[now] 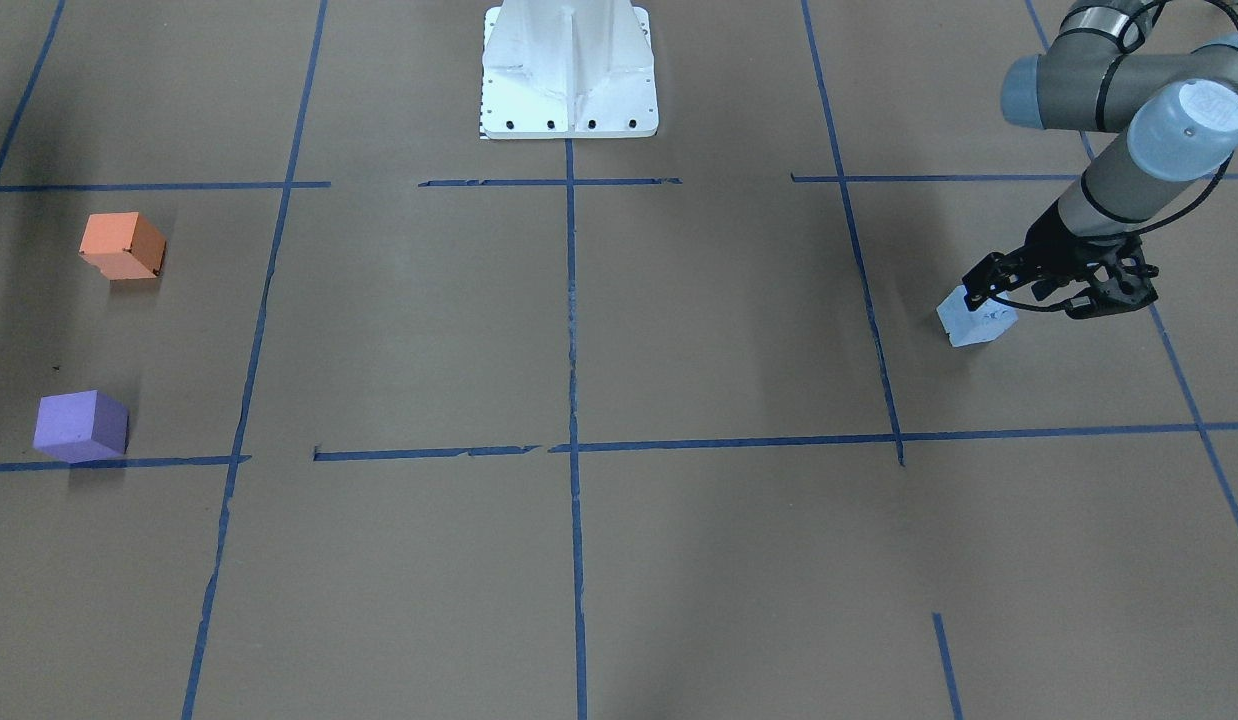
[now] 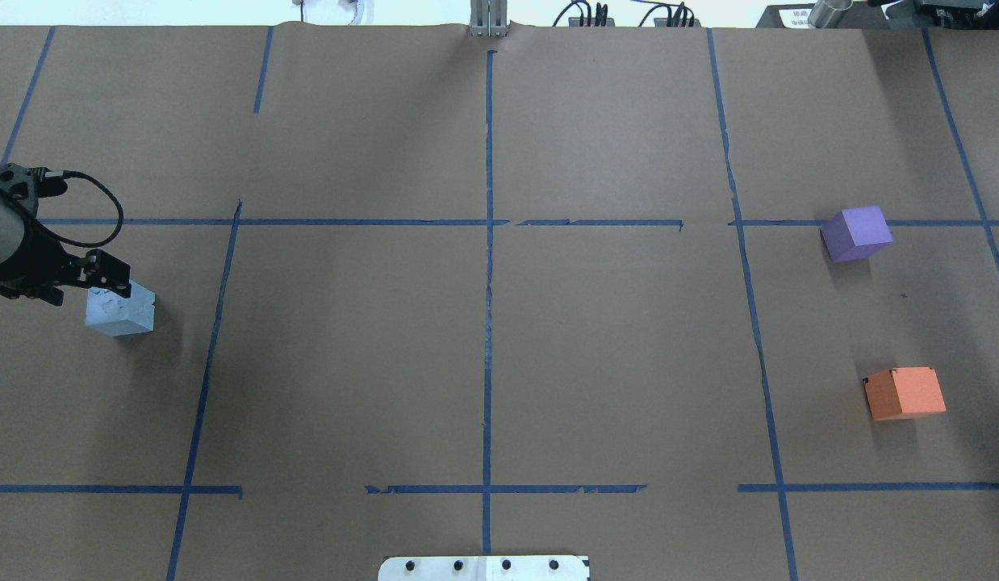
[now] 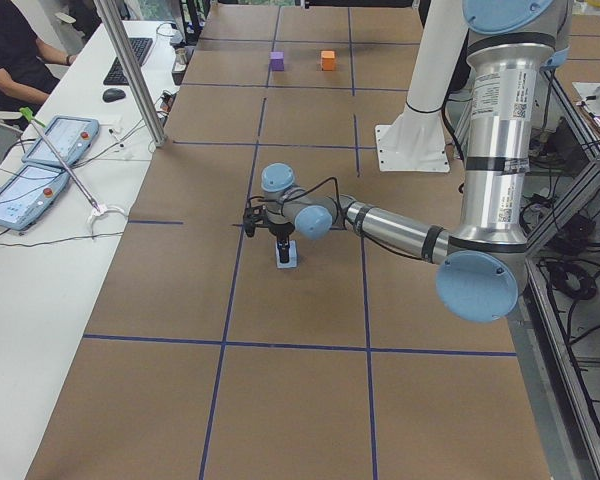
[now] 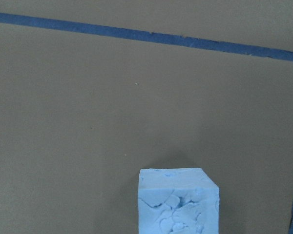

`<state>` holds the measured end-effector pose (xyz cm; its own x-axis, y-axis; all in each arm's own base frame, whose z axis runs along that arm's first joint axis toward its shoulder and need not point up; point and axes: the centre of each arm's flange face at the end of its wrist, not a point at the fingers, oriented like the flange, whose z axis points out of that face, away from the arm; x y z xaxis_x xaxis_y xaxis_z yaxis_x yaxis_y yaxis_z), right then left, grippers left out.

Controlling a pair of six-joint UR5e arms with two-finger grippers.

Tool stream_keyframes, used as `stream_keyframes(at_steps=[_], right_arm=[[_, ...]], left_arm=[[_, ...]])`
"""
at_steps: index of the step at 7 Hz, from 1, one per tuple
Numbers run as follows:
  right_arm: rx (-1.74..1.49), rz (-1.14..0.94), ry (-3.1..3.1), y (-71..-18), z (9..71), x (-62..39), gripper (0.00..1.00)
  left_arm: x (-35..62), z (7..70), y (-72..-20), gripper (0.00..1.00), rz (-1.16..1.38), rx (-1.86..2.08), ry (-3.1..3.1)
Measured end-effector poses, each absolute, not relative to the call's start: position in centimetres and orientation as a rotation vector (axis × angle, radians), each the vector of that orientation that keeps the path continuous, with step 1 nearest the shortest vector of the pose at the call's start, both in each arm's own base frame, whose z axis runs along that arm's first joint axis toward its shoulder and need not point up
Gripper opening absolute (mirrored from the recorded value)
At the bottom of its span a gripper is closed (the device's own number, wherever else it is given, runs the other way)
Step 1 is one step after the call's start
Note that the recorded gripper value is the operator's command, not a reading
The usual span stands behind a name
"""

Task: Place blue block between orange and purple blocks
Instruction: 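Lower the left gripper onto the light blue cube and grasp it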

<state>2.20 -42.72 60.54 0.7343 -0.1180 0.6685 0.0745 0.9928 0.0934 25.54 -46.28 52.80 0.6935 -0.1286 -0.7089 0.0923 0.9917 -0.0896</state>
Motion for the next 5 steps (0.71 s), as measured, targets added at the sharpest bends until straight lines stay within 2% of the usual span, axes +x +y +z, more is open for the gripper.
stream_keyframes(at_steps=[2,3,4,5], right_arm=[[0.063,-0.106,-0.74,-42.7,60.5,2.2,1.0],[0.062,-0.106,-0.74,-42.7,60.5,2.2,1.0],[0.062,-0.106,-0.741,-42.7,60.5,2.2,1.0],[0.061,-0.106,-0.741,-42.7,60.5,2.2,1.0]], left_arm=[[27.5,54.2,-46.3,1.0,-0.101,-0.066,0.787],[28.5,54.7,-46.6,0.61,-0.091,-0.073,0.785],[29.9,54.7,-46.9,0.08,-0.076,-0.078,0.787],[31.3,53.8,-47.1,0.0,-0.062,-0.077,0.796]])
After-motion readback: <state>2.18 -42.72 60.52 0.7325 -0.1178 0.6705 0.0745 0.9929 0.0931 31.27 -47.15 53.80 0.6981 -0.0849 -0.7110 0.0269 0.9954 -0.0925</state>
